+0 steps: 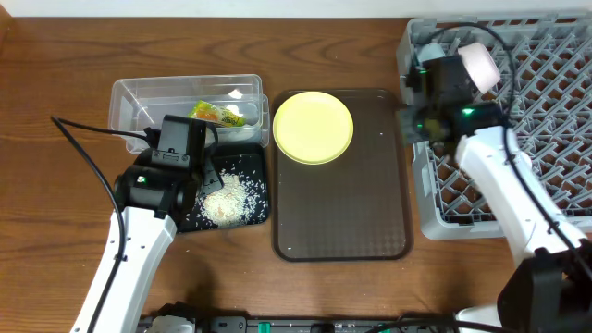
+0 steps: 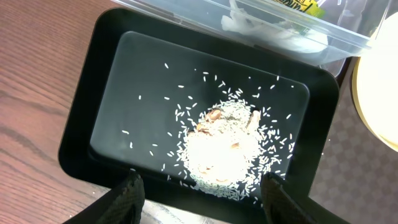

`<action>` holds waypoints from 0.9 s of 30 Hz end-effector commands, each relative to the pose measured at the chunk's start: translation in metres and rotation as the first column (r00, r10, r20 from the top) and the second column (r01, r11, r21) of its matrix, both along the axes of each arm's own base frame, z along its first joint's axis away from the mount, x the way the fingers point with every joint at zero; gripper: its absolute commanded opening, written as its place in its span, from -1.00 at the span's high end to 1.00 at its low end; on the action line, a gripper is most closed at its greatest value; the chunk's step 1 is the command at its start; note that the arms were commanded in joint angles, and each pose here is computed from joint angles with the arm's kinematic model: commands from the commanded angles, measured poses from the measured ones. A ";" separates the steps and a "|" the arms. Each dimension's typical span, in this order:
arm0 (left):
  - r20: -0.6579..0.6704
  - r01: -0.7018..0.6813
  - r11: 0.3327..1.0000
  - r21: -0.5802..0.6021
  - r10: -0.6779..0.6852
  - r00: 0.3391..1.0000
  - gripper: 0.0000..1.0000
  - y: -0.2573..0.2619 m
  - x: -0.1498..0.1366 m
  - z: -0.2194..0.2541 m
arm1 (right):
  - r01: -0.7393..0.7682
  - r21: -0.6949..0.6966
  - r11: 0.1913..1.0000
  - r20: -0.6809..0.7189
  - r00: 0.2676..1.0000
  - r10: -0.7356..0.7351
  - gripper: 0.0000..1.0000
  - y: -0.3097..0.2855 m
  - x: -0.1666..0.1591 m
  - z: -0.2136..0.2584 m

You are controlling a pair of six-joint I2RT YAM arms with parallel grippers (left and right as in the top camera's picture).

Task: Sort waste into correct bins and load items into the dishwasher rack
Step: 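Grasp the yellow plate edge with the right gripper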

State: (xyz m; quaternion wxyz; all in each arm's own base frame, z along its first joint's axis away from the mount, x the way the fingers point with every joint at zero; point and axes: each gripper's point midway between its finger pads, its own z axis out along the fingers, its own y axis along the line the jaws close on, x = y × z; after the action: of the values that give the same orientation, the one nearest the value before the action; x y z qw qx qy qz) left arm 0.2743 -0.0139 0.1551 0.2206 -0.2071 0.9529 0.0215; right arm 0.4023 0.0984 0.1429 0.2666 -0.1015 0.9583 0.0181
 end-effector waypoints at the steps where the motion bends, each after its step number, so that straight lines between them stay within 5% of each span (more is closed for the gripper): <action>1: 0.011 -0.016 1.000 0.011 0.016 1.000 -0.25 0.004 0.002 0.004 | -0.045 0.047 0.998 0.012 0.999 0.044 0.05 0.038 0.000 0.001; 17: 0.010 -0.016 1.000 0.011 0.016 1.000 -0.25 0.004 0.002 0.004 | 0.223 0.151 0.963 -0.214 0.959 -0.188 0.11 0.094 0.011 -0.132; 20: 0.011 -0.016 1.000 0.011 0.016 1.000 -0.25 0.004 0.002 0.004 | 0.268 0.145 0.952 -0.228 0.946 -0.231 0.39 0.092 0.011 -0.141; 23: 0.010 -0.016 1.000 0.011 0.016 1.000 -0.25 0.004 0.002 0.004 | 0.282 0.136 0.950 -0.218 0.944 -0.249 0.88 0.087 0.013 -0.140; 27: 0.009 -0.016 1.000 0.011 0.016 1.000 -0.25 0.004 0.002 0.004 | 0.322 0.079 0.943 -0.175 0.936 -0.305 0.98 0.065 0.015 -0.123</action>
State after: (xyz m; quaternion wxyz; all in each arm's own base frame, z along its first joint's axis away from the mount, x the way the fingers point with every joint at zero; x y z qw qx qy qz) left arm 0.2743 -0.0139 0.1551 0.2206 -0.2071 0.9529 0.0215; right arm 0.4151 0.1833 0.0089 0.1778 0.0471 0.9804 0.0712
